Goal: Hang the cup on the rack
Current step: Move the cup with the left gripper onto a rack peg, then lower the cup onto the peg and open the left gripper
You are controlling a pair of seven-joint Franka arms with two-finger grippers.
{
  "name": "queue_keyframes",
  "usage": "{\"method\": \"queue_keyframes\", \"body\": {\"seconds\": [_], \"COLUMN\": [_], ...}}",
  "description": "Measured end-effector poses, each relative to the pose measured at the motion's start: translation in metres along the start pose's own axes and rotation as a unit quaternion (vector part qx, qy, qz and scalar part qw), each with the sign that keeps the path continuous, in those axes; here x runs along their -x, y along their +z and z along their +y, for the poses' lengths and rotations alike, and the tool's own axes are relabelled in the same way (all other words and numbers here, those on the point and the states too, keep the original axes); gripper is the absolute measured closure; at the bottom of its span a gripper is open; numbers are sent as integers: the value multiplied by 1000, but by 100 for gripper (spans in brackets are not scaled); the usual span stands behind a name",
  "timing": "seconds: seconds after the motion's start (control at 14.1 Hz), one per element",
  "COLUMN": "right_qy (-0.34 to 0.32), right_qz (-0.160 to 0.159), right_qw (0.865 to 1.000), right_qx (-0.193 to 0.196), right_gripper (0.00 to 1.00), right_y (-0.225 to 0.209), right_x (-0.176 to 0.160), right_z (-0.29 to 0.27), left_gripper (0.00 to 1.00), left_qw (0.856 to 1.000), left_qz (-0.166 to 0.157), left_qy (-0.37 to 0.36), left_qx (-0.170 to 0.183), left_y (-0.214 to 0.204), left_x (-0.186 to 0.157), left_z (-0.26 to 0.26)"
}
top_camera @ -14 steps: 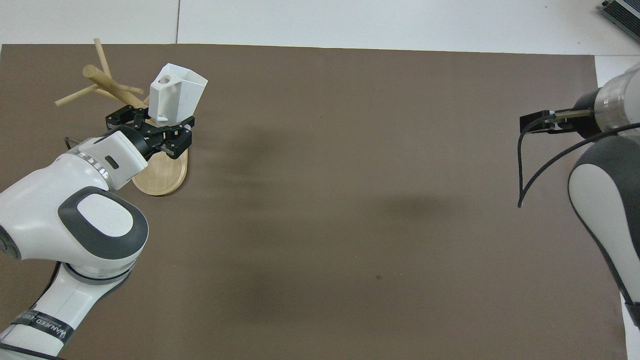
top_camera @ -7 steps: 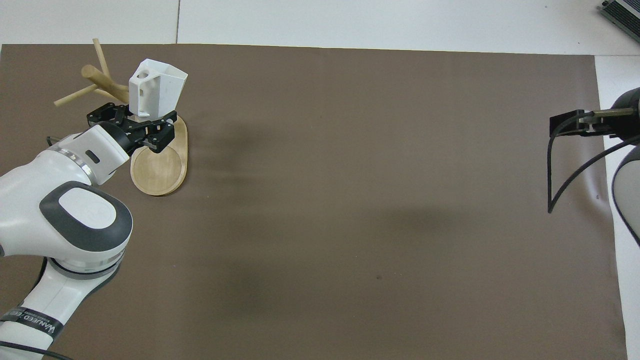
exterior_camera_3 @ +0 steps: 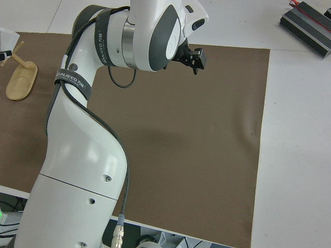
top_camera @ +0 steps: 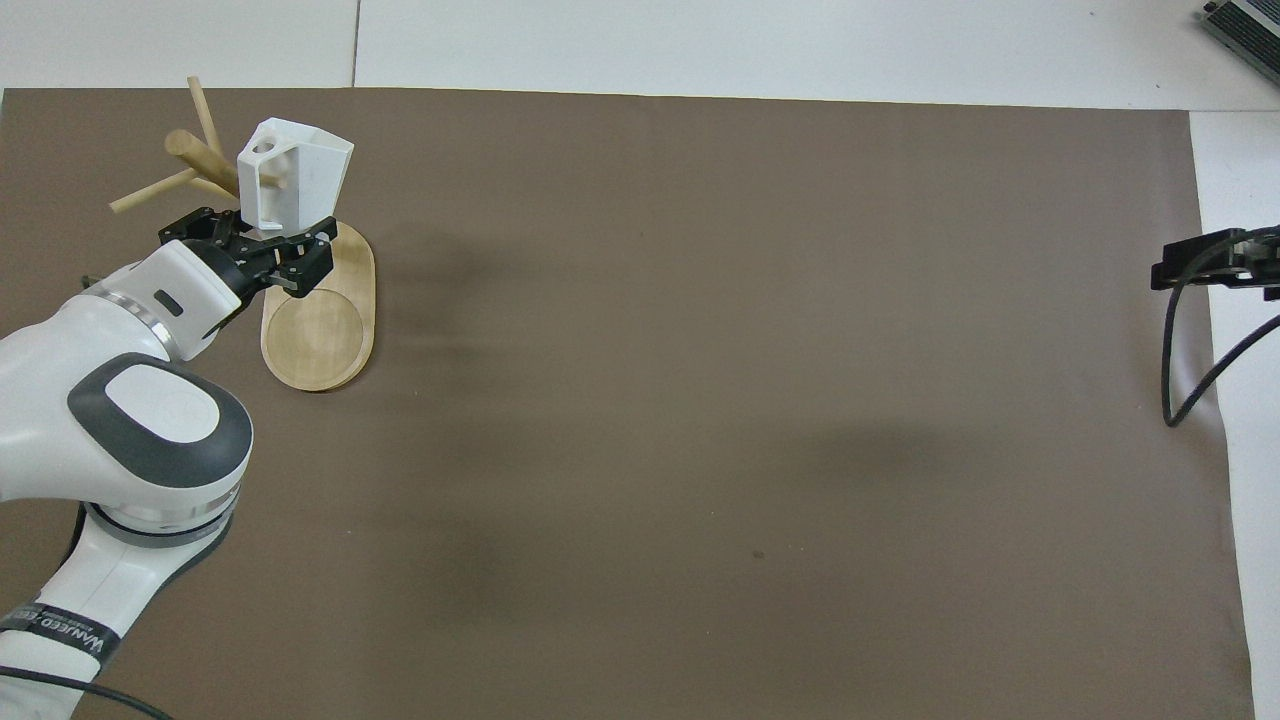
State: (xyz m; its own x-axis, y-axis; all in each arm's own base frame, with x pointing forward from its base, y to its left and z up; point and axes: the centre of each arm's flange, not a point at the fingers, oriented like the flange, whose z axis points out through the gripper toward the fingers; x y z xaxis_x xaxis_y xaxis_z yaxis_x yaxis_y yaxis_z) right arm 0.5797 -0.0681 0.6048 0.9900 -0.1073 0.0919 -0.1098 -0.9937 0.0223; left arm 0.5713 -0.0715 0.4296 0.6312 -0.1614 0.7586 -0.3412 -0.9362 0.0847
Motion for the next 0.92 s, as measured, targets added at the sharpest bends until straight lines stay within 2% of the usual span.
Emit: {"method": "queue_keyframes", "body": {"seconds": [0.92], "right_qy": [-6], "right_qz": [-1], "right_qw": [1000], "right_qx": [-1], "right_gripper": [0], "right_y": [1], "right_x": [0], "right_z": [-7], "left_gripper": [26], "left_qw": [998], "left_qz": [-6], "left_qy": [-63], "left_qx": [-12], "left_y": [3], "left_x": [8], "left_z": [-20]}}
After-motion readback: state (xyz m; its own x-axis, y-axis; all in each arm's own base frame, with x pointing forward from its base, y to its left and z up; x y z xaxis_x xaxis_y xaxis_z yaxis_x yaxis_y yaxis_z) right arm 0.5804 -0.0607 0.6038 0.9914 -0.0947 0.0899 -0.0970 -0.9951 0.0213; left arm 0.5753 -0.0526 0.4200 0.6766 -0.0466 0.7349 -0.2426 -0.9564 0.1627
